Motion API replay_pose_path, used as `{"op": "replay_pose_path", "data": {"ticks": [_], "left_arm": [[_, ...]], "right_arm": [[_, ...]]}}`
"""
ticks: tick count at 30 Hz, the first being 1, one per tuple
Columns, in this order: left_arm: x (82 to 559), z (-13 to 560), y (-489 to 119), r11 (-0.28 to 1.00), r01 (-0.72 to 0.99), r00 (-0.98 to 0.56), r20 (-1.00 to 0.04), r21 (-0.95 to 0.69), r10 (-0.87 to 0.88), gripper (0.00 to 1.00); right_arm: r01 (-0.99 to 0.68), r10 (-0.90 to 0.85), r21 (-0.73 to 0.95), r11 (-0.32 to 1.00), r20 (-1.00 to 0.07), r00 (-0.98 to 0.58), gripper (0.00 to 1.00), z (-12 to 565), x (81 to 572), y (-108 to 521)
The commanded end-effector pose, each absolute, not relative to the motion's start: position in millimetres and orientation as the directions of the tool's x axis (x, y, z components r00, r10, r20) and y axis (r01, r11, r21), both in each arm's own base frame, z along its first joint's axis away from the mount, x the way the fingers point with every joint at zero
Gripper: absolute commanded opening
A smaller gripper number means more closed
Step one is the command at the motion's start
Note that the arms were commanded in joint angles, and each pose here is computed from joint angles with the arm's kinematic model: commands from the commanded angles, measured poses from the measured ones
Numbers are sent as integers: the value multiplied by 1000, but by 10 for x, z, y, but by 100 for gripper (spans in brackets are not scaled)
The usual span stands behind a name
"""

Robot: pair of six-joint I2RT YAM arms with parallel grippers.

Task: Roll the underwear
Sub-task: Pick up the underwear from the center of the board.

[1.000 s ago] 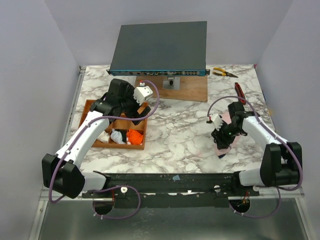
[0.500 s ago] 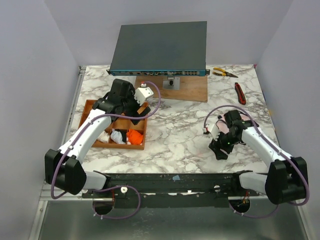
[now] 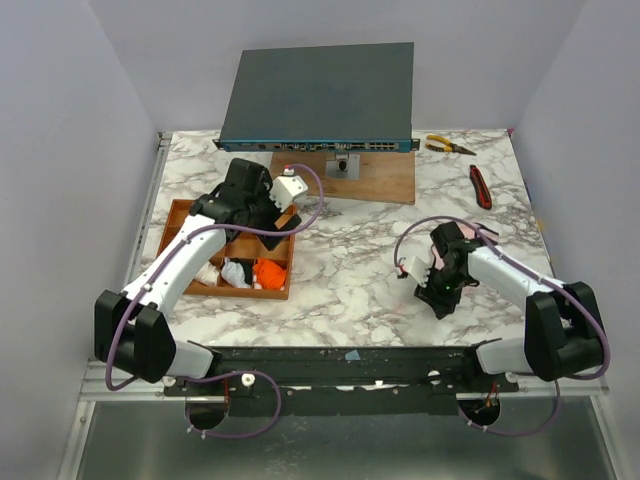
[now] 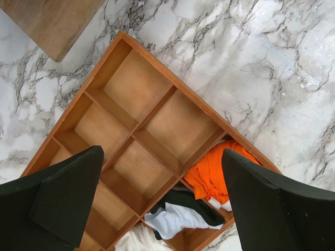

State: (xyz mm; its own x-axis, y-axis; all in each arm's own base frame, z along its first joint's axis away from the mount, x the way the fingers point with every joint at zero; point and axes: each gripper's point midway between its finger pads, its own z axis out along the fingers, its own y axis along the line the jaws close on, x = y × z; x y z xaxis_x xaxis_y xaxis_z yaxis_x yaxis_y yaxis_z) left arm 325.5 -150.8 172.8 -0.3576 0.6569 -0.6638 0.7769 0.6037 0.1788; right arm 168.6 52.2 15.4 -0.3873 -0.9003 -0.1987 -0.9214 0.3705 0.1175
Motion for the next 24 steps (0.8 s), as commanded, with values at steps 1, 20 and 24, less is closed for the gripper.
{"op": "replay_pose_path", "data": {"ticks": [1,20,24], "left_arm": [[3300,1754,-1483,606,770,-365,-643,198,673,98],[3246,2507,-1860,579,811,-239,-857,81,456,98],[3167,2709,-1967,537,843,-216,-888,41,407,98]], "right_arm": [[-934,-917,81,347,-177,-357,28,47,1728,485],[-919,-567,373,125,-734,-375,1,2418,2278,2053],[-943,-512,311,117,-795,-326,1,2825,2387,2143]]}}
